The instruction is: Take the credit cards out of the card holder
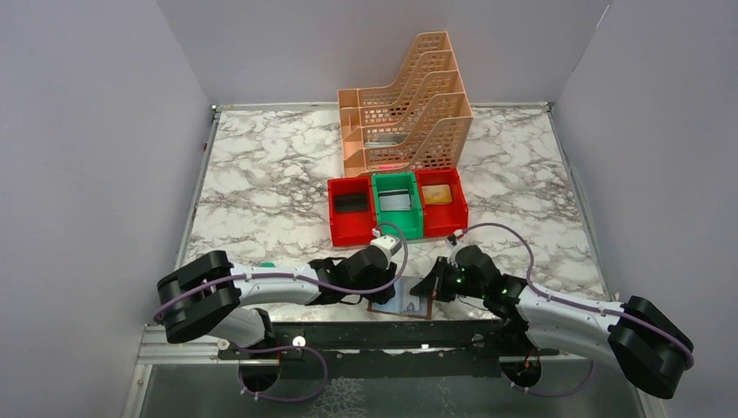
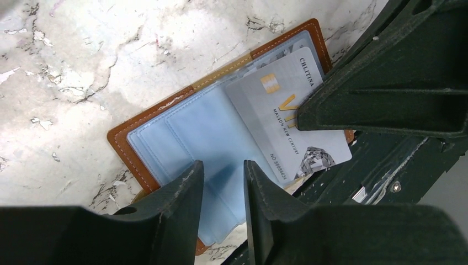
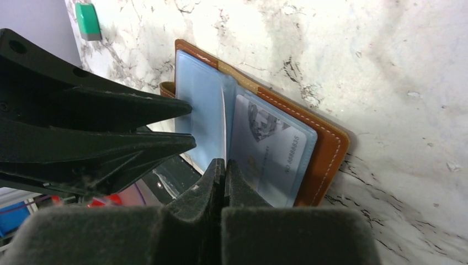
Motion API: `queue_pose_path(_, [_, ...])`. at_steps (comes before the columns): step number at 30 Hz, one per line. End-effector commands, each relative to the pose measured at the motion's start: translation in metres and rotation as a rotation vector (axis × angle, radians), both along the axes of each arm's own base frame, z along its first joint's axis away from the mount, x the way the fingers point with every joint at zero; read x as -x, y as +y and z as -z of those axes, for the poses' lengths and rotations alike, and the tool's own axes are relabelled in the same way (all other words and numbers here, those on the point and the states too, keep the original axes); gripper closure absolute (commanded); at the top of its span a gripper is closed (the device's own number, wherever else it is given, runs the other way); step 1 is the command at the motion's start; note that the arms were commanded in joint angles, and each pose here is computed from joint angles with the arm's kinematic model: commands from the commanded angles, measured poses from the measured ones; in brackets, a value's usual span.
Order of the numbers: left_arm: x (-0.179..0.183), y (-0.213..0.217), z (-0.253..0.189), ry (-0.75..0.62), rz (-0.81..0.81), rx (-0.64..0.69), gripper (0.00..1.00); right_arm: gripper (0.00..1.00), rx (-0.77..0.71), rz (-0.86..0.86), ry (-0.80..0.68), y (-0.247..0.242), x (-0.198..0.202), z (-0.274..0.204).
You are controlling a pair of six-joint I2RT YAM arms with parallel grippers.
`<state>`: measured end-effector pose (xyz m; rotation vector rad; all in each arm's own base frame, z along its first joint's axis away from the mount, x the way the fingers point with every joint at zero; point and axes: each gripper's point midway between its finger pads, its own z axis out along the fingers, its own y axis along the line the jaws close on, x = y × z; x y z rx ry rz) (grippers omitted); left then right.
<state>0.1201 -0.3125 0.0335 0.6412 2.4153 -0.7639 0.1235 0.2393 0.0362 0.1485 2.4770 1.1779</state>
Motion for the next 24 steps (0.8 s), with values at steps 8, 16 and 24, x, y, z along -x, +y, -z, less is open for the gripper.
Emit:
queue_pose_path(8, [-0.005, 0.008, -0.007, -0.033, -0.031, -0.006, 0.50, 0.99, 0.059, -0.018, -0.065, -0.004, -0.007, -0.023])
queue_pose_path(16, [-0.014, 0.025, -0.017, -0.095, -0.079, -0.015, 0.43, 0.99, 0.090, 0.012, -0.084, -0.010, -0.012, -0.028])
queue_pose_path(24, [-0.023, 0.044, -0.022, -0.133, -0.130, -0.024, 0.35, 0.99, 0.012, -0.034, -0.016, 0.003, 0.000, -0.032])
